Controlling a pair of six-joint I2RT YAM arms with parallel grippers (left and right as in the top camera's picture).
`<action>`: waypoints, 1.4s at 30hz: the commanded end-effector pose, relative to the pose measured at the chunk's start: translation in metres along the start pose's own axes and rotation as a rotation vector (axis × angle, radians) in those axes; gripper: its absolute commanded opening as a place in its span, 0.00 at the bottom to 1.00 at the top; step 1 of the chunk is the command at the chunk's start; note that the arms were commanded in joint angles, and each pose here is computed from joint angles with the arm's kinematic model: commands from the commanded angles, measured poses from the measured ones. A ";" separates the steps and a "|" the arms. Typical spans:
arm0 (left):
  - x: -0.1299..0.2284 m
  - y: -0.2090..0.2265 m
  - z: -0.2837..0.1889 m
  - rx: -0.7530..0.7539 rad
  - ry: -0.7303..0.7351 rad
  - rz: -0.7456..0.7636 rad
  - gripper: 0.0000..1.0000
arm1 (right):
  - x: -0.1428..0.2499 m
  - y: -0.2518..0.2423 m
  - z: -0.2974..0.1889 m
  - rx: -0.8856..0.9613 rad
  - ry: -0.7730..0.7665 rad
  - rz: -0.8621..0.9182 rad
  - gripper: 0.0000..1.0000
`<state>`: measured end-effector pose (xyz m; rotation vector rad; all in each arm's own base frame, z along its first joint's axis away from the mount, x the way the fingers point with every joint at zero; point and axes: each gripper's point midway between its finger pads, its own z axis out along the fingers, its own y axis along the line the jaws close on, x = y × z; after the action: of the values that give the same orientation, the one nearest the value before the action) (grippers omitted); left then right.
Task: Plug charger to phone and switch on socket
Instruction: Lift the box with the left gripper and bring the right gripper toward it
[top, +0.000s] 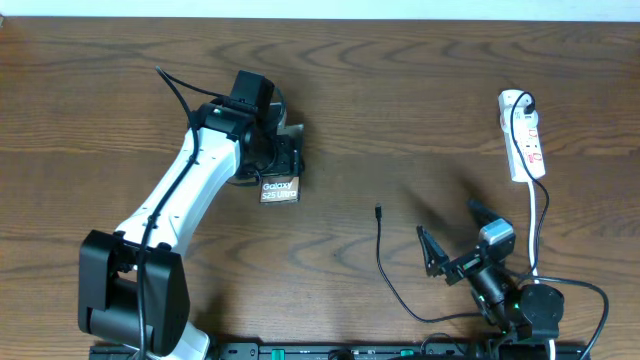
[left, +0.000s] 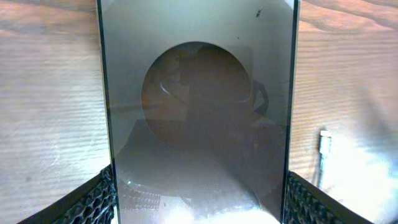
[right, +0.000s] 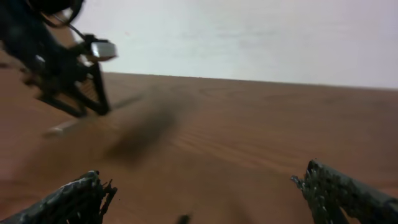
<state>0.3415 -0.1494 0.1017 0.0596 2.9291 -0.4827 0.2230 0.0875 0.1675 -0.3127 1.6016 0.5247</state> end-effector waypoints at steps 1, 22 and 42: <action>-0.003 -0.028 -0.007 0.150 -0.009 0.085 0.68 | -0.032 0.019 -0.005 -0.080 -0.038 0.126 0.99; 0.002 -0.080 -0.031 0.400 -0.049 0.293 0.65 | -0.086 0.025 0.077 -0.275 0.526 0.559 0.99; 0.025 -0.113 -0.022 0.332 -0.041 0.452 0.65 | -0.006 0.029 0.147 -0.067 0.716 0.844 0.71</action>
<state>0.3039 -0.2472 0.1433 0.6805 2.6899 -0.9061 0.3279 0.1829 0.1752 0.0807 2.3908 1.2817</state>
